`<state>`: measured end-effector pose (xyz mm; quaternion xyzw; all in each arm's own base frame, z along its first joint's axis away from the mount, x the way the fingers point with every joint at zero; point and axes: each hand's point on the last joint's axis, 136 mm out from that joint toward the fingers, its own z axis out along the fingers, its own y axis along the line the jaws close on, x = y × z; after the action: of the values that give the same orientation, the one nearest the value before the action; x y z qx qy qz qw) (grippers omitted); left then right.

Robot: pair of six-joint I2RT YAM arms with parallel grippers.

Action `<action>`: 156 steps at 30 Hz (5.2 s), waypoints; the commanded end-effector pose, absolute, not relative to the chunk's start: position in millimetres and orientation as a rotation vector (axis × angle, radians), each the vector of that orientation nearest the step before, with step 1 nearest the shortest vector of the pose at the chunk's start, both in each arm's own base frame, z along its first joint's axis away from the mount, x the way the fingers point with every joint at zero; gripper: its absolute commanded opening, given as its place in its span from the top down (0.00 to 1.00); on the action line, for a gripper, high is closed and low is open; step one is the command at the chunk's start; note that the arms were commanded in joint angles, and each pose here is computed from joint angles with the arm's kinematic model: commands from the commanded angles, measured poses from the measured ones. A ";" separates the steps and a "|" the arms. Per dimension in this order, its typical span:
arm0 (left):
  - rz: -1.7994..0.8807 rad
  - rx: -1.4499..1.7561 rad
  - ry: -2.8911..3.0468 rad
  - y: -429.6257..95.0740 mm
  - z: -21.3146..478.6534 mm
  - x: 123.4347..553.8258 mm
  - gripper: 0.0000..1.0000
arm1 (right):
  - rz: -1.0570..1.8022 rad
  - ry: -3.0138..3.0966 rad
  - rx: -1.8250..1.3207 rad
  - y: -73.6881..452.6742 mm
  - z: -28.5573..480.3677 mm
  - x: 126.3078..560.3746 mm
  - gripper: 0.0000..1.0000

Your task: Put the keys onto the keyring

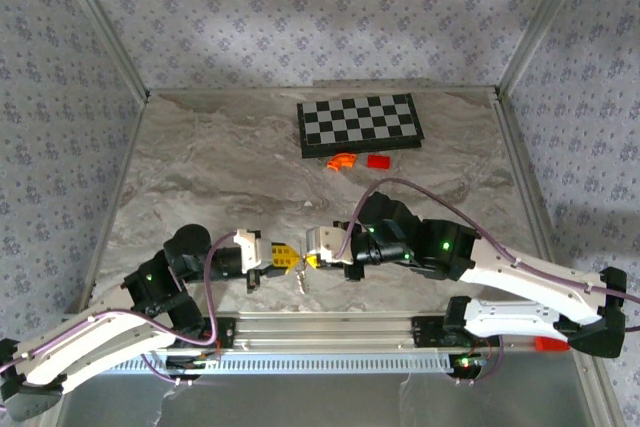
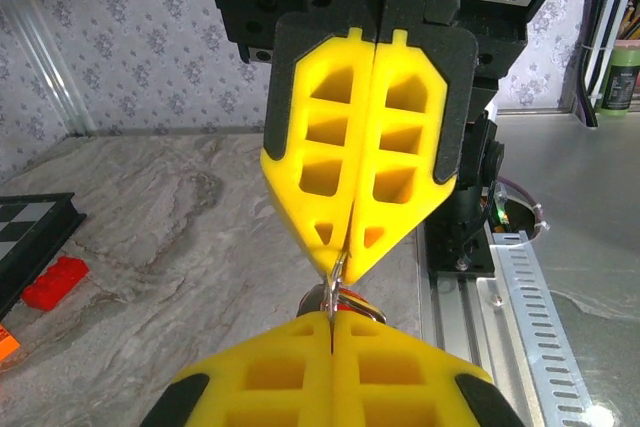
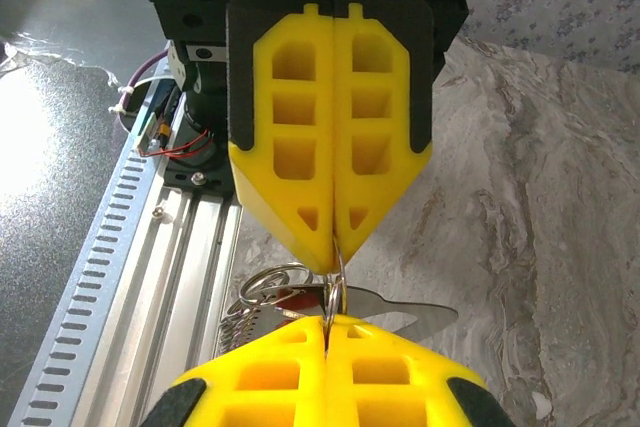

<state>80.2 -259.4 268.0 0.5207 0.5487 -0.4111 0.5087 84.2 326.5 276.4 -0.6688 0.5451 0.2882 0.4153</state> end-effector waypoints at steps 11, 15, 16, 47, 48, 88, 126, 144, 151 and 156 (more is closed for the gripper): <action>-1.012 1.249 1.233 -260.6 292.7 72.6 1.00 | 0.736 1.218 -1.702 337.4 303.4 75.3 1.00; -1.015 1.253 1.227 -260.3 293.8 71.2 1.00 | 0.742 1.215 -1.702 338.0 304.0 74.7 1.00; -1.016 1.254 1.225 -260.0 294.3 70.6 1.00 | 0.739 1.214 -1.700 338.0 304.1 75.1 1.00; -1.013 1.171 1.201 -255.2 302.7 75.6 1.00 | 0.550 1.171 -1.688 329.4 287.7 82.4 1.00; -1.013 1.167 1.200 -255.1 302.9 76.1 1.00 | 0.543 1.170 -1.685 329.4 287.5 82.9 1.00; -1.034 1.073 1.097 -256.6 319.3 80.0 1.00 | 0.568 1.181 -1.583 317.9 289.1 84.0 0.75; -1.127 1.097 0.927 -257.8 344.7 59.0 1.00 | 1.027 1.144 -1.425 322.5 336.6 73.1 0.71; -1.128 1.101 0.931 -258.8 343.8 59.2 1.00 | 0.997 1.189 -1.469 325.6 320.7 74.3 0.93; -1.006 1.112 1.077 -263.3 323.8 81.3 1.00 | 0.908 1.266 -1.497 323.2 316.7 83.4 1.00; -0.895 1.164 1.235 -265.6 302.3 98.1 0.85 | 0.791 1.400 -1.559 319.4 307.2 94.2 1.00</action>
<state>88.2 -268.1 301.9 0.4916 0.5039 -0.4202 0.5725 90.5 325.7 306.7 -0.6135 0.5441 0.3549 0.4491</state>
